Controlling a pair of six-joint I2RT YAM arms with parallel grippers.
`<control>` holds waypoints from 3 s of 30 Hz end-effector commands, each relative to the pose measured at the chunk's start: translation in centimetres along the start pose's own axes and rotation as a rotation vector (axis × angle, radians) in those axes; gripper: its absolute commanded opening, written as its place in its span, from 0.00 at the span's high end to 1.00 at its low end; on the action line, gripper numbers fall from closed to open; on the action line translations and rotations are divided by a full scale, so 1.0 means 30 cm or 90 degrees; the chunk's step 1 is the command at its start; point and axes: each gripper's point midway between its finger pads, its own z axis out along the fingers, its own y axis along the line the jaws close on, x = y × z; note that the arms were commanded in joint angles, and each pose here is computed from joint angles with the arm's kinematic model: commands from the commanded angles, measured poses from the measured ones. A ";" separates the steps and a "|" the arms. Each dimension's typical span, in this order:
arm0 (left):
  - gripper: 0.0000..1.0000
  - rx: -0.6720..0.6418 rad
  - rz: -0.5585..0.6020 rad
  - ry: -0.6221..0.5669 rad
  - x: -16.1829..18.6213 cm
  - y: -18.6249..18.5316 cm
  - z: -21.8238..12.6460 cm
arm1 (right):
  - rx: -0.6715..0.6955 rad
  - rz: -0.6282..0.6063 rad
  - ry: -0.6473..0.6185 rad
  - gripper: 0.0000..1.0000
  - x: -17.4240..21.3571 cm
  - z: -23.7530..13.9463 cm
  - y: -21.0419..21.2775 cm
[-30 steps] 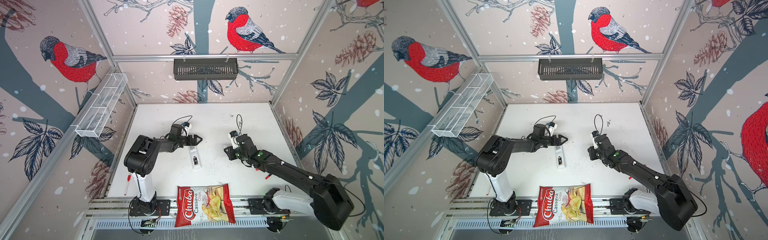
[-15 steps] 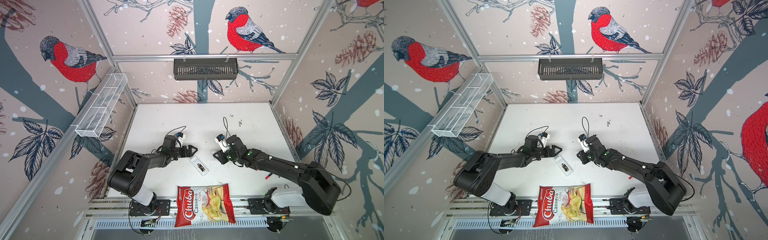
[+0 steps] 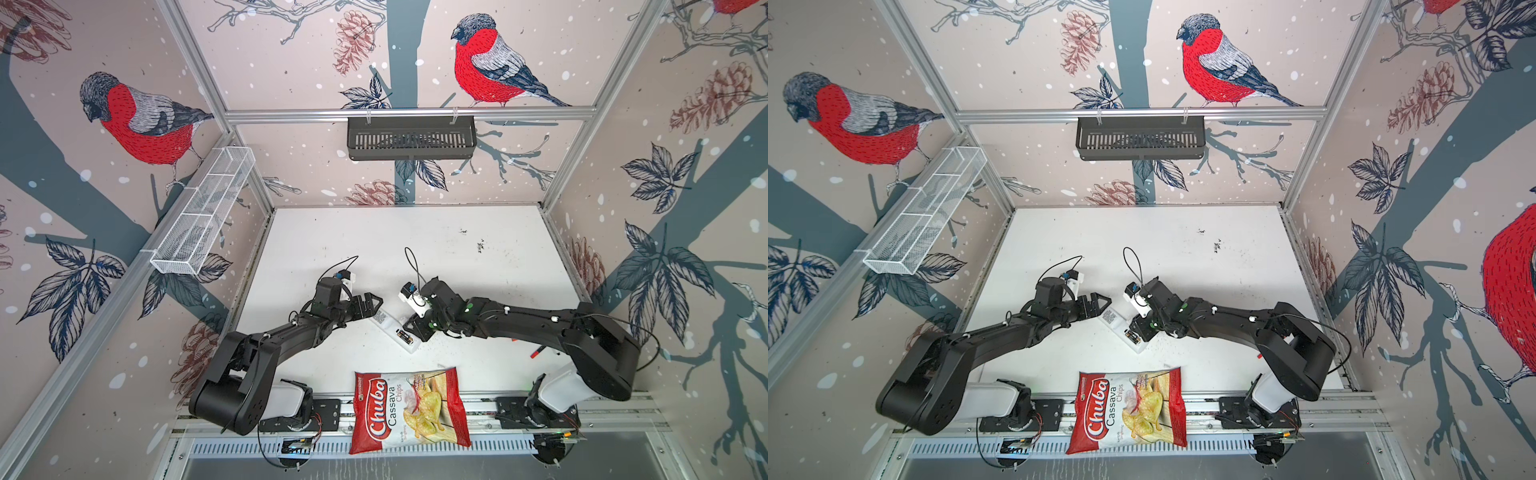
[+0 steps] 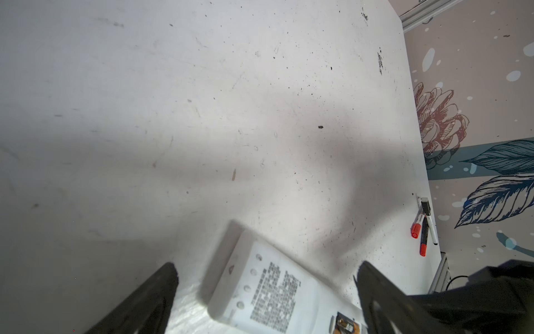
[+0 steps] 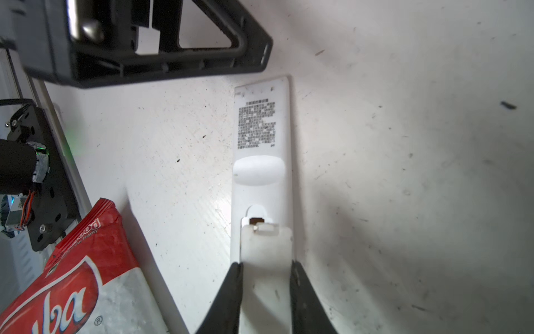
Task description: Load the batteries into the remote control
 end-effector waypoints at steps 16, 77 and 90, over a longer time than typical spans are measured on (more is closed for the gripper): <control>0.03 -0.047 0.007 -0.023 -0.046 0.003 -0.072 | 0.086 -0.049 0.015 0.75 0.011 0.082 -0.016; 0.03 0.053 0.034 0.033 0.156 -0.119 -0.116 | 0.043 0.068 0.004 0.57 0.002 -0.012 0.055; 0.03 0.028 0.032 -0.074 0.104 -0.121 -0.203 | -0.026 0.148 0.050 0.66 0.059 0.057 0.134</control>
